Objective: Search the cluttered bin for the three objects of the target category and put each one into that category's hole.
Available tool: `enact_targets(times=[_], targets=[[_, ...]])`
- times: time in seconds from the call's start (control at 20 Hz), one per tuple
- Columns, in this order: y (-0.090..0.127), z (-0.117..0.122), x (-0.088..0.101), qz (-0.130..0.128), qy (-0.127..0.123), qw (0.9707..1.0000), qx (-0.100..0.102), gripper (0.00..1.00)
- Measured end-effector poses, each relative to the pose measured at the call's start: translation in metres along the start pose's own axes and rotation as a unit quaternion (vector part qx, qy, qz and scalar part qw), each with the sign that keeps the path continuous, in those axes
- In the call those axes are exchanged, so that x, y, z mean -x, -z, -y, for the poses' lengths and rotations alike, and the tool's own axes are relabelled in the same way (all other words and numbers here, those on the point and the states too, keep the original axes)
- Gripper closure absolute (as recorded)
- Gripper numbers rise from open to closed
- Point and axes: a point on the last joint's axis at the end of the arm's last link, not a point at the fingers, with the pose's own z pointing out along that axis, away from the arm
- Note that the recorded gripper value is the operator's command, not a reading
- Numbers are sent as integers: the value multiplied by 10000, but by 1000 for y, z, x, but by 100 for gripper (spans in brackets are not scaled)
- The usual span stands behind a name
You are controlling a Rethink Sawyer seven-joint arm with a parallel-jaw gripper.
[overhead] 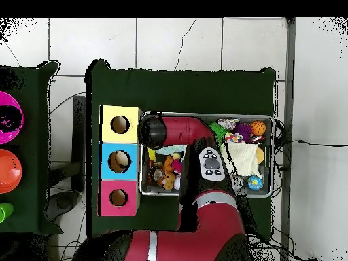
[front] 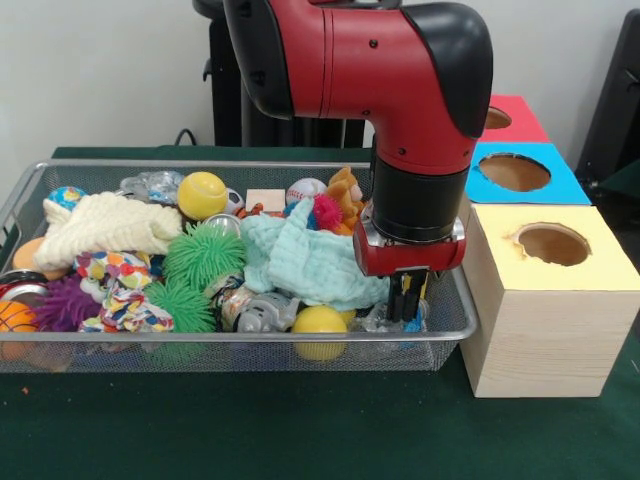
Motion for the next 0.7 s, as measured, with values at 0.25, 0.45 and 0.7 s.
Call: enact_targets(times=[0.25, 0.45, 0.7], targets=[[1, 0, 0, 10, 0, 10000, -4, 100], [9, 3, 3, 57, -8, 10000, -22, 100], [36, 9, 14, 190, -22, 9998, -84, 100]])
